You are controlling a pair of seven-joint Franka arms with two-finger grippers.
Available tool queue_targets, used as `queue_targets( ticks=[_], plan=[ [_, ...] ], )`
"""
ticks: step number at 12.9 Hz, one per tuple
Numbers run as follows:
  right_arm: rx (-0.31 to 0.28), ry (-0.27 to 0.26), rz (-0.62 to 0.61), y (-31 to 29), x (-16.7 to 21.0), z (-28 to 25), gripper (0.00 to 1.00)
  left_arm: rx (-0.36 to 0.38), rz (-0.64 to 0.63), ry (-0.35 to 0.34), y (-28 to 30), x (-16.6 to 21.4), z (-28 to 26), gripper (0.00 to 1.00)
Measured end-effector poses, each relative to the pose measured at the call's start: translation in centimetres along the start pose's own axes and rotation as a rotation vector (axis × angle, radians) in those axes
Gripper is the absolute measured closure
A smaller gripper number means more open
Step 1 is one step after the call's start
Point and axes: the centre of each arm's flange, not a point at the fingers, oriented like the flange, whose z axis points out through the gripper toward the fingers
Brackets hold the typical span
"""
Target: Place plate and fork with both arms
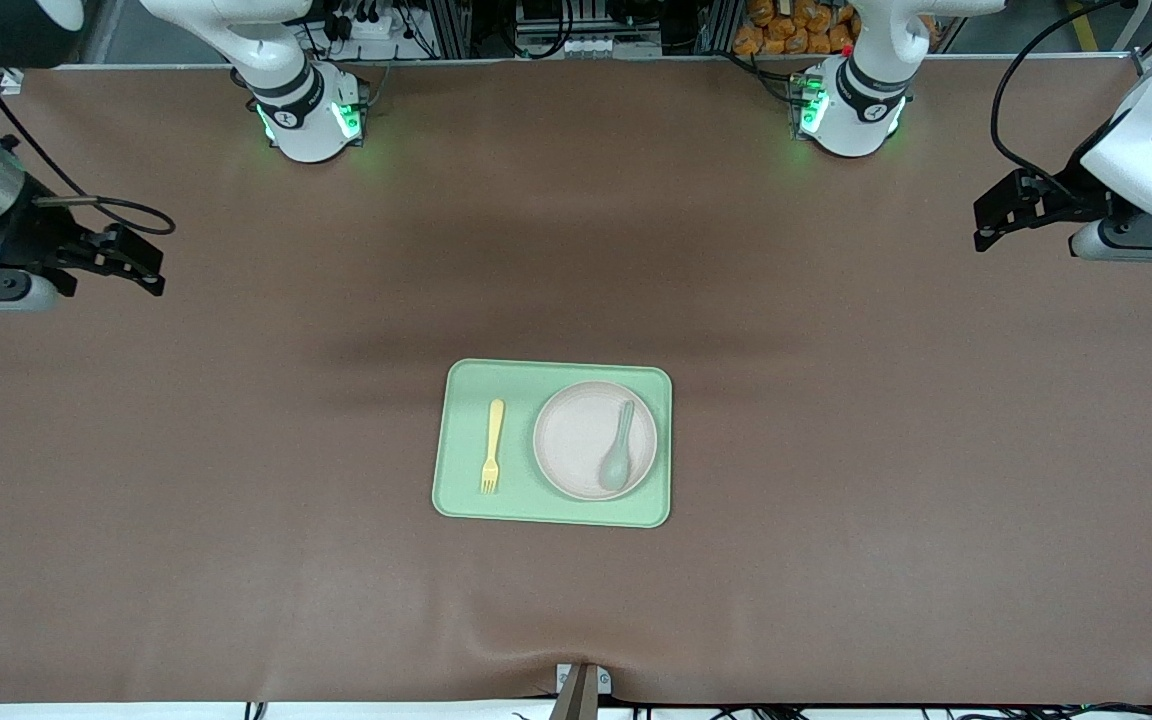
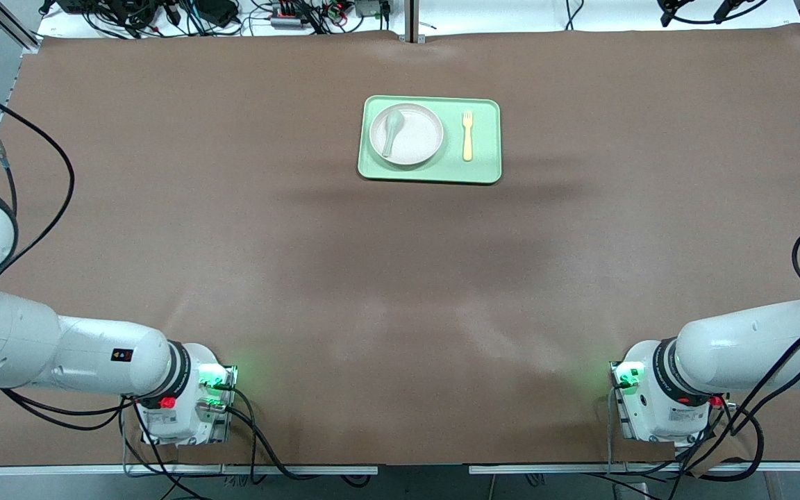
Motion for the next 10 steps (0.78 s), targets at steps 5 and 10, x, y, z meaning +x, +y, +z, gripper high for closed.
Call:
queue_targets(
  ticks=[5, 10],
  plan=[
    [0.007, 0.048, -0.001, -0.1, 1.3, -1.6, 0.00, 0.000, -0.001, 0.000, -0.1, 0.0, 0.0, 0.00],
    [0.034, 0.024, 0.032, 3.8, 2.1, -2.3, 0.00, 0.000, -0.006, 0.000, -0.3, 0.0, 0.0, 0.00]
  ],
)
